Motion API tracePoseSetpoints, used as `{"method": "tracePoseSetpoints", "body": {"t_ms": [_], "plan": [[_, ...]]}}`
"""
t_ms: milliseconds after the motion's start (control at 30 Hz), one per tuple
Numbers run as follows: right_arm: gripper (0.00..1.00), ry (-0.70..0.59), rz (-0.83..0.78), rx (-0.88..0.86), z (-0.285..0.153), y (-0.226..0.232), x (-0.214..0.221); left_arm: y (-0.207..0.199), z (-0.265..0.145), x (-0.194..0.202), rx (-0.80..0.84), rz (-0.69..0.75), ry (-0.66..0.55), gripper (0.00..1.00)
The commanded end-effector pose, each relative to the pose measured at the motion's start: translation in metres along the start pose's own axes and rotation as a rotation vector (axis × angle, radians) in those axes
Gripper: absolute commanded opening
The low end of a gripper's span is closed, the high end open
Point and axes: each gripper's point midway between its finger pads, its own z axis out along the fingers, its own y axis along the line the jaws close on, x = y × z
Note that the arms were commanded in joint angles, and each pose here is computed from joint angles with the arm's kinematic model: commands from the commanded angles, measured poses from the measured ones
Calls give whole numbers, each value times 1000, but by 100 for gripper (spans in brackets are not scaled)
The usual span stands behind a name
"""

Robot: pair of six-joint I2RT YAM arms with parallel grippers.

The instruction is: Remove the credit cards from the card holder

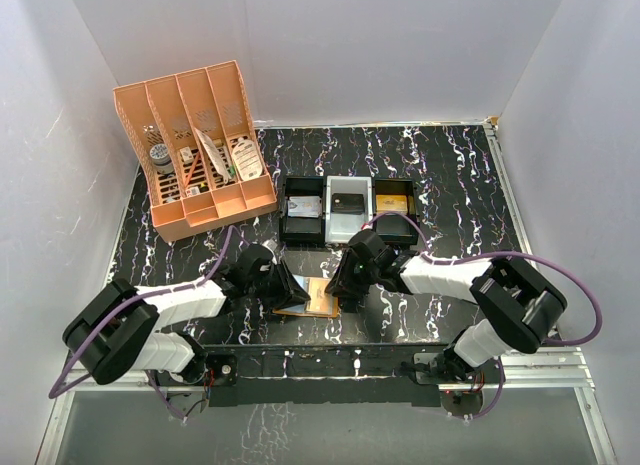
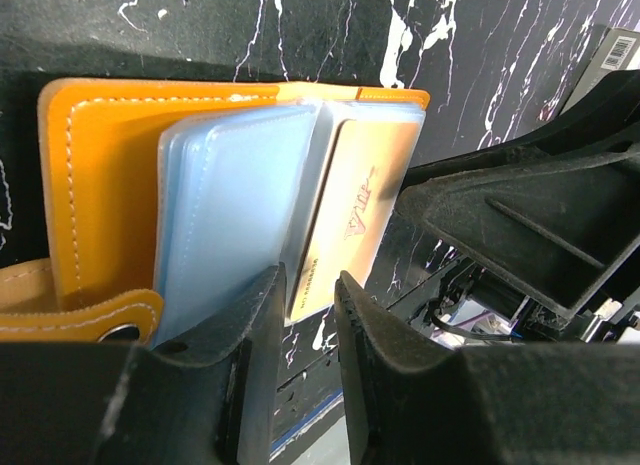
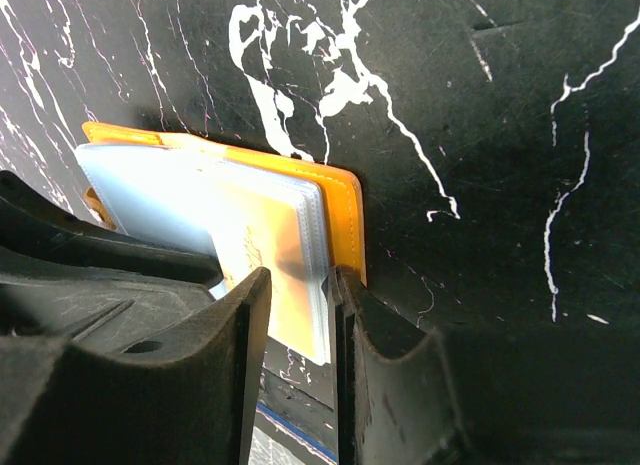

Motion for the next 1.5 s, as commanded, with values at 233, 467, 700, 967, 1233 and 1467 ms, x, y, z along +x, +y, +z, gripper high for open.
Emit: {"method": "tracePoseSetpoints", "body": {"t_ms": [233,467,700,967,1233,1467], "plan": [[29,11,-22,-7,9,8,-1,-12,2,-2,21,74,21,23],[29,15,-28,-18,10,11,-1,-20,5,4,69,90,69,22],[25,24,-36,-39,10,16,0,-30,4,2,118,97,59,13],[17,31,-34,-48,10,15,2,-30,4,3,148,69,44,12],[14,51,-5,-68,10,12,10,-20,7,3,122,12,31,19],[11,81,24,-82,12,8,30,-4,11,3,139,-63,1,19]]}}
